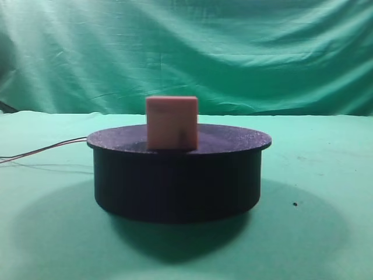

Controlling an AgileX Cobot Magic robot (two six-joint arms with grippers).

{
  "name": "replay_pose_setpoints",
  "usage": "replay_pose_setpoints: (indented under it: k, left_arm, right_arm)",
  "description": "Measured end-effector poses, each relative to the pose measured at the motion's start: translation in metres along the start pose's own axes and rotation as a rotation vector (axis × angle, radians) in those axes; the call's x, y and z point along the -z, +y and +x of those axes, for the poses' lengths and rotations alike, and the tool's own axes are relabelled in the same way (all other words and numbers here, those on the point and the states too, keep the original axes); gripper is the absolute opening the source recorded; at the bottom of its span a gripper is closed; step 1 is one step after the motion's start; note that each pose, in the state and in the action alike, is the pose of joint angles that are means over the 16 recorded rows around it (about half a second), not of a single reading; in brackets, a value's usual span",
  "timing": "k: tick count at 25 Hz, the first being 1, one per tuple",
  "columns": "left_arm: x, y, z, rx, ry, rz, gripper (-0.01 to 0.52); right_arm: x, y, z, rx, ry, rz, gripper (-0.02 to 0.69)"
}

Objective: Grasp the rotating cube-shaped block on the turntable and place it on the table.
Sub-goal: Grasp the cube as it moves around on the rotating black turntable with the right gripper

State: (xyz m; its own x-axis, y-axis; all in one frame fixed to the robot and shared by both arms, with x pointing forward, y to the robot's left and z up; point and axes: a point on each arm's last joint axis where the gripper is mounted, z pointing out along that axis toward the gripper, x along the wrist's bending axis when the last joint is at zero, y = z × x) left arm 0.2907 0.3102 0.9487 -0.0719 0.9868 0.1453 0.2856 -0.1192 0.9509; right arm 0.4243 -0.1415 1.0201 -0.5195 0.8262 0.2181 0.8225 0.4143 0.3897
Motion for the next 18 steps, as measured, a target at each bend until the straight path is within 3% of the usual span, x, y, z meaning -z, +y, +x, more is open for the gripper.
replay_pose_setpoints:
  k: [7, 11, 15, 18]
  left_arm:
    - [0.000, 0.000, 0.000, 0.000, 0.000, 0.000, 0.000]
    - [0.000, 0.000, 0.000, 0.000, 0.000, 0.000, 0.000]
    - [0.000, 0.000, 0.000, 0.000, 0.000, 0.000, 0.000]
    - [0.000, 0.000, 0.000, 0.000, 0.000, 0.000, 0.000]
  right_arm:
    - [-0.015, 0.028, 0.019, -0.002, 0.032, 0.101, 0.480]
    - [-0.025, 0.035, 0.022, -0.027, 0.038, 0.142, 0.588]
    - [-0.037, 0.039, 0.021, -0.051, 0.037, 0.166, 0.597]
    - [-0.046, 0.040, 0.020, -0.056, 0.028, 0.179, 0.539]
